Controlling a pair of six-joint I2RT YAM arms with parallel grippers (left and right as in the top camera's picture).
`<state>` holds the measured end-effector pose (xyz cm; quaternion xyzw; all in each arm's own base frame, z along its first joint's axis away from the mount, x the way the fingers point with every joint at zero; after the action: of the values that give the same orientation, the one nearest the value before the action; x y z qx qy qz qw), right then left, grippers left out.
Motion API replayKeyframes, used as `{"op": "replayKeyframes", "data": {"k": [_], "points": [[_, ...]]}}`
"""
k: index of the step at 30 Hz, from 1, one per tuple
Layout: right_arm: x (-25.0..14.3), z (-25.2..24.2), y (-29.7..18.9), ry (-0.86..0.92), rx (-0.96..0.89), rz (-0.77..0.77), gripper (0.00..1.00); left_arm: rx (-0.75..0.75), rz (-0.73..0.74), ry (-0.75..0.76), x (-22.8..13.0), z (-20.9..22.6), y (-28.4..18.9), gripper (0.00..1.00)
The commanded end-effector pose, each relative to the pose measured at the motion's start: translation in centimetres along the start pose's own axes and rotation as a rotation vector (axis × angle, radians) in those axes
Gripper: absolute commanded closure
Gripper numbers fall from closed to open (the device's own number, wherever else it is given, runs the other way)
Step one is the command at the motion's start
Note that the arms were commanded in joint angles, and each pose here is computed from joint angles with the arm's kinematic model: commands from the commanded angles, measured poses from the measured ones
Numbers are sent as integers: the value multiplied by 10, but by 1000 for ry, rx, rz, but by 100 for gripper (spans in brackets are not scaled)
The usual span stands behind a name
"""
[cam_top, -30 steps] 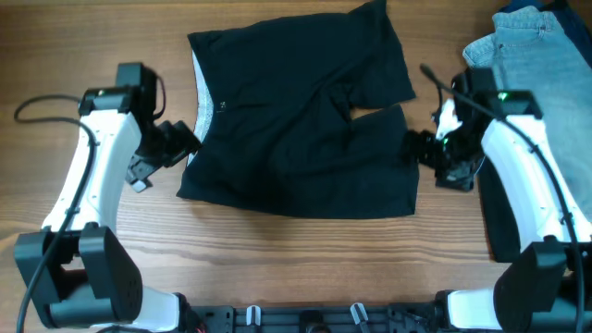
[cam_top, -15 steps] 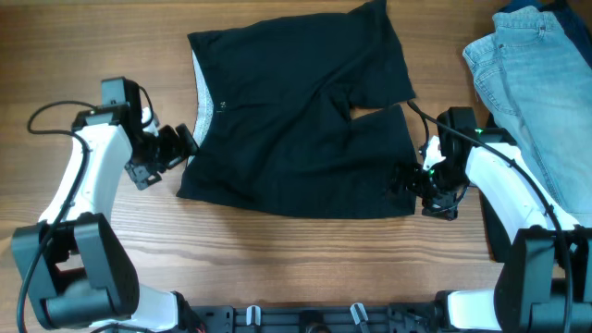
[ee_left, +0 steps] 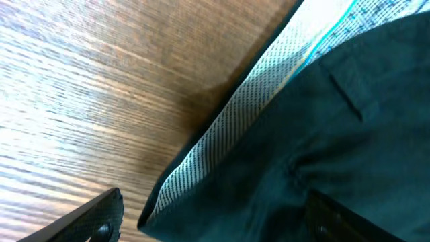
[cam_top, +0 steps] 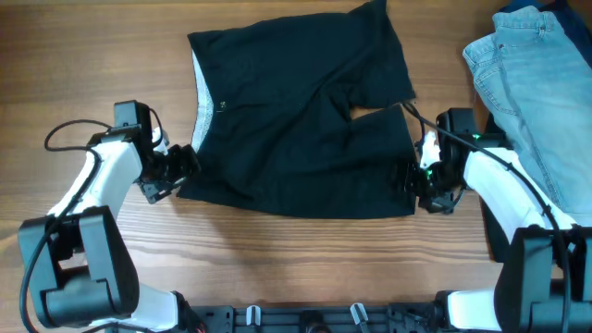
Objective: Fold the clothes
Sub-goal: 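Grasp the bottom leg hems of the shorts with both grippers, then lift the leg hems and fold them up toward the waistband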
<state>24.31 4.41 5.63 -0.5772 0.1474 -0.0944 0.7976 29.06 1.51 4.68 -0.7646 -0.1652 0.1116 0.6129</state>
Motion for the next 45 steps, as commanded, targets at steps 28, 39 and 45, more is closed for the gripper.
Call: {"op": "replayKeyframes", "data": {"k": [28,39,45], "points": [[11,1,14,-32,50,-94,18,47,37,150,-18,-23,41,58],[6,-16,27,118,-17,-107,96,46,33,119,-18,-23,41,96],[20,-7,-6,139,3,-156,96,43,27,57,-15,-22,19,96]]}}
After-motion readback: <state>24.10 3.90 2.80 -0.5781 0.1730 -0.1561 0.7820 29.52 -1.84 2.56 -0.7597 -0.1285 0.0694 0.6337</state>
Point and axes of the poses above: each gripper's point midway between its finger pads, its own y axis out along the fingers, its own z axis along the line the jaws close on, x = y × z, the point moved 3 cm from there along -y, back along the fingers, and after that the axes turned 6 degrees about y, right-handed, at the moved point
